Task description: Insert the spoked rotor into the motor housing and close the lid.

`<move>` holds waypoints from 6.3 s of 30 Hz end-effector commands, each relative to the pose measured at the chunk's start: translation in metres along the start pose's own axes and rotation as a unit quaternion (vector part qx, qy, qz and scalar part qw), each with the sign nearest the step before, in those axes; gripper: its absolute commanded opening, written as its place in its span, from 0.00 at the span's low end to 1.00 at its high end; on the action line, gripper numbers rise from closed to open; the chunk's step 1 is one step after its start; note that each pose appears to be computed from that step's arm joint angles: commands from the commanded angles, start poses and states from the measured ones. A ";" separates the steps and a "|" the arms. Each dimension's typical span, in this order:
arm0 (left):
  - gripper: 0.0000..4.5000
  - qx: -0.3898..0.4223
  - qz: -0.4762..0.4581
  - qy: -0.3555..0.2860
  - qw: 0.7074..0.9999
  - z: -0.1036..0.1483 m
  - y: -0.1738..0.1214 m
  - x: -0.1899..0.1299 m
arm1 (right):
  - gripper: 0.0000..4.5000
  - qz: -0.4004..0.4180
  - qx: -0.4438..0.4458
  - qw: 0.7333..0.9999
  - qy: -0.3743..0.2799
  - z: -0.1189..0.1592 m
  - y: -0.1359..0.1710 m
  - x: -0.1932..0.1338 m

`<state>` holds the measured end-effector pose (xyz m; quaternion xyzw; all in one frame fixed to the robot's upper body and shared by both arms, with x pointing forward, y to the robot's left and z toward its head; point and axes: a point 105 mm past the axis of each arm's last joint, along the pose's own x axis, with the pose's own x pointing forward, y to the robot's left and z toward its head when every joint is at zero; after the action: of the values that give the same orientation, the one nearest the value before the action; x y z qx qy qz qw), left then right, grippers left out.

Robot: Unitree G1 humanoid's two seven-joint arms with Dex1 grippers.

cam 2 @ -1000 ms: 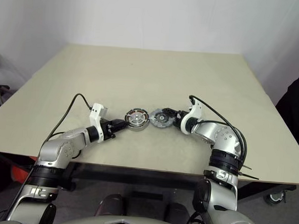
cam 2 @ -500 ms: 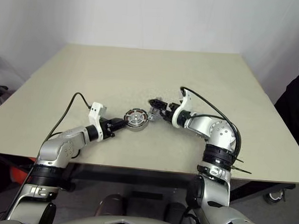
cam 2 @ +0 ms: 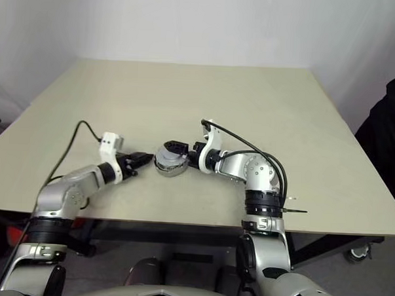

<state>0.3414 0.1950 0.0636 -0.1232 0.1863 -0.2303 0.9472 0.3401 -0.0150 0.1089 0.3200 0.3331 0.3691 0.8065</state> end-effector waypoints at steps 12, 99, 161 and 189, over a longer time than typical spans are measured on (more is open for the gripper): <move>0.43 -0.014 -0.029 -0.023 0.999 0.006 -0.014 0.006 | 0.99 0.008 -0.528 0.849 -0.025 -0.002 0.005 0.001; 0.43 -0.015 -0.010 -0.006 1.000 -0.011 -0.012 0.002 | 0.67 -0.020 -0.497 0.867 0.022 -0.012 -0.028 0.025; 0.43 -0.020 -0.013 -0.007 1.000 -0.013 -0.017 0.006 | 0.67 0.045 -0.485 0.873 0.024 -0.020 0.003 0.029; 0.43 -0.021 -0.010 -0.003 1.000 -0.017 -0.017 0.004 | 0.67 0.003 -0.499 0.866 0.034 -0.022 -0.020 0.031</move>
<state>0.3303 0.1788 0.0452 -0.1518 0.1998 -0.2265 0.9411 0.3453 0.0064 0.0725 -0.1345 0.1313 0.5030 0.8436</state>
